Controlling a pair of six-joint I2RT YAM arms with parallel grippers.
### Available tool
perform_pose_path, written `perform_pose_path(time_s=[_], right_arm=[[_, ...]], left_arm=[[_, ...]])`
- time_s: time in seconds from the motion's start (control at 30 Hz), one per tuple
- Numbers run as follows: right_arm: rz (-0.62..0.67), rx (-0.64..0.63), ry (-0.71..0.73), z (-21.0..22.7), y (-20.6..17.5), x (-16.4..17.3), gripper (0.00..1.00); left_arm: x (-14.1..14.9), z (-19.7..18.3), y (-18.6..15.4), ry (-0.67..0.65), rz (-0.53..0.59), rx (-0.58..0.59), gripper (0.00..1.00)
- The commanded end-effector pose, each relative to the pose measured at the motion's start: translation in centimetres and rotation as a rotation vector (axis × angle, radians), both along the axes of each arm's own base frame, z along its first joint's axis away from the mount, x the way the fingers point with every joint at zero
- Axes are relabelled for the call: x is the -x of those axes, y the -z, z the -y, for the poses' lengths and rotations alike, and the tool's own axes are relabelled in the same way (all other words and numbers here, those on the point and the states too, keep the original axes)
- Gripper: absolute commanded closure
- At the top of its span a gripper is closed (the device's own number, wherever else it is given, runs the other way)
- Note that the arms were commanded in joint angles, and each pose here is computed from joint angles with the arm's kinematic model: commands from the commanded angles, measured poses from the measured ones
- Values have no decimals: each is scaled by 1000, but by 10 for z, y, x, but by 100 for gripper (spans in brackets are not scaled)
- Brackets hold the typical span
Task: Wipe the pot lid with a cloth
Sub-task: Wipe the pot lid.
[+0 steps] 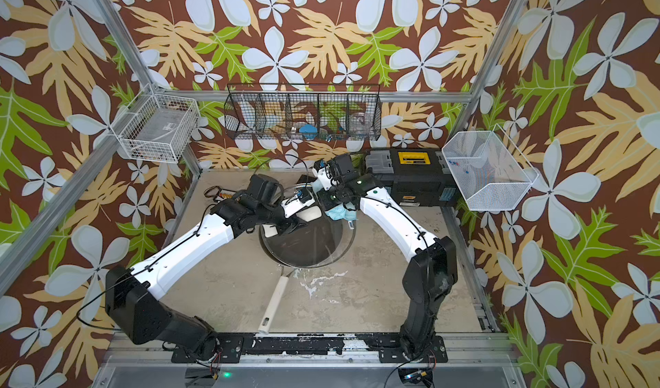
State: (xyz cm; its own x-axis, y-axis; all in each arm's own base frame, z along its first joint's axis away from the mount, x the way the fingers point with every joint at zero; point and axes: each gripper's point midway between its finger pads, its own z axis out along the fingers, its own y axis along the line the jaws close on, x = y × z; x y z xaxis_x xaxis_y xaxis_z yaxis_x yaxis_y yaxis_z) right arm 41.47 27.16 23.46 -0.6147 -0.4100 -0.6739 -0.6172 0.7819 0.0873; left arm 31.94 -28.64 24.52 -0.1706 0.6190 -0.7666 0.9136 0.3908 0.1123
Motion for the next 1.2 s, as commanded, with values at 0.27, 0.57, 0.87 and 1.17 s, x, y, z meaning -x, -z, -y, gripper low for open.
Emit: perform_pose_path(time_s=[0.27, 0.57, 0.87, 1.17], right_arm=[[3, -3, -9, 3, -4, 7, 100], [-45, -19, -3, 19, 4, 44, 100], [-103, -36, -3, 36, 7, 84, 100], [-100, -14, 10, 44, 10, 90, 100]], left_arm=[[-25, 18, -46, -13, 170, 133, 100], [-43, 15, -58, -106, 221, 170, 100], [-49, 13, -63, -140, 246, 187, 100], [-47, 18, -61, -103, 243, 184, 100]])
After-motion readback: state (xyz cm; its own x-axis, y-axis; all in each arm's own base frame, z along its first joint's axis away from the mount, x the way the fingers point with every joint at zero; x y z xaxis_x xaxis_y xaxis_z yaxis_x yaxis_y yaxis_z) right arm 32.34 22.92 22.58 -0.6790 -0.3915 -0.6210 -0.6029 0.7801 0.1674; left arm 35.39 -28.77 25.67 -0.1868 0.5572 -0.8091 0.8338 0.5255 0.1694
